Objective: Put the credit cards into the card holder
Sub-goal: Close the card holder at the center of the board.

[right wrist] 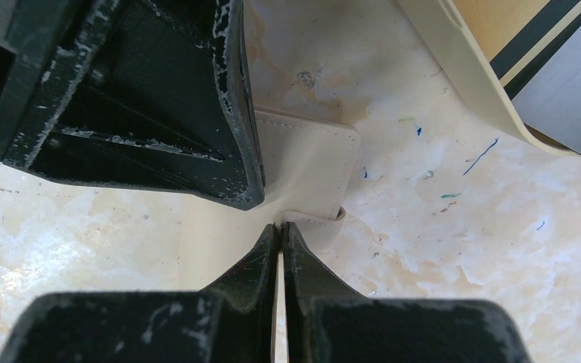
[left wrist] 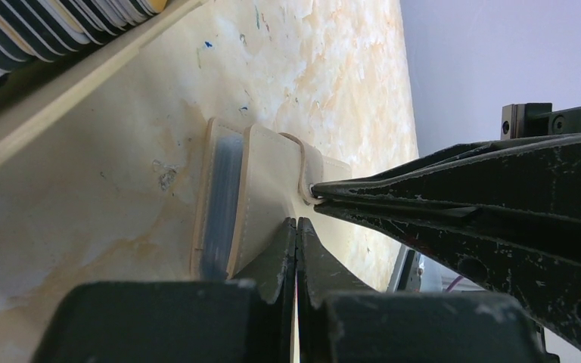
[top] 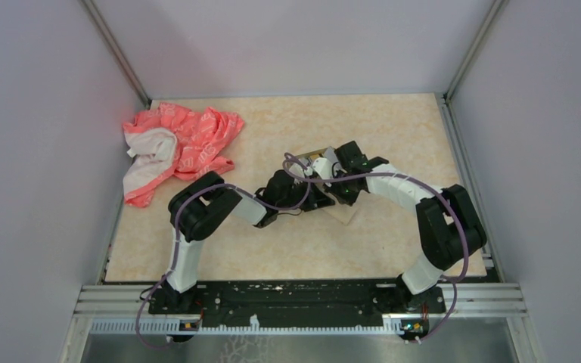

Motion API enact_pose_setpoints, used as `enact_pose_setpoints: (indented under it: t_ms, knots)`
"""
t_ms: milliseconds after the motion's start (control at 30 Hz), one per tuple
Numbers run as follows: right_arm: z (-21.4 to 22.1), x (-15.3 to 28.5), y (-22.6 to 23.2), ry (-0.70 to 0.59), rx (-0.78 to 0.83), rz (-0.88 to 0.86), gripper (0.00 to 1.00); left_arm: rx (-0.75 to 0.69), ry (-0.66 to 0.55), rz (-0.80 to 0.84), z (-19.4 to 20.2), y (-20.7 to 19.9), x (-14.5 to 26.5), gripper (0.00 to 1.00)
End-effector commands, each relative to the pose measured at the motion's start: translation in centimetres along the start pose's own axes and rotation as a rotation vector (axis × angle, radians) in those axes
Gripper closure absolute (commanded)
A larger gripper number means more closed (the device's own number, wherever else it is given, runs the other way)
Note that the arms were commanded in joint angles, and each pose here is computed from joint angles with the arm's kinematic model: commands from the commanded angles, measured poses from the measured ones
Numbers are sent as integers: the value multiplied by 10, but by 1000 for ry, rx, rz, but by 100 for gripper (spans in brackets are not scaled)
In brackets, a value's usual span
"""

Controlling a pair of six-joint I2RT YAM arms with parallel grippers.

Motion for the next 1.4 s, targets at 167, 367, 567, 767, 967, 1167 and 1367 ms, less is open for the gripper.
enact_pose_setpoints:
  t_ms: [167,367,567,767,967,1167,1367]
  knots:
    - [79,-28,50,315,2,-161,100,61,100,-112,40,40,14,100]
    - [82,-30,51,329,2,-164,100,67,95,-90,40,37,15,100]
    - [87,-31,56,354,37,-157,100,84,91,-76,41,37,17,100]
    - [90,-31,62,369,57,-169,100,96,80,-55,40,36,20,100]
    - [94,-33,63,391,74,-158,100,95,64,-33,35,27,24,100]
    - [102,-34,67,428,119,-131,100,99,44,-12,31,21,34,100]
    - [105,-35,72,448,148,-131,100,115,31,-1,31,21,44,100]
Point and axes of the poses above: each gripper's point midway between its finger pads, its own x axis back along the fingers, its own y axis along the line the jaws close on, z = x × y, the point moved 4 cm from there along x, back along the fingers, and after that the axes turned 6 degrees about -x, right-handed, at the moved point
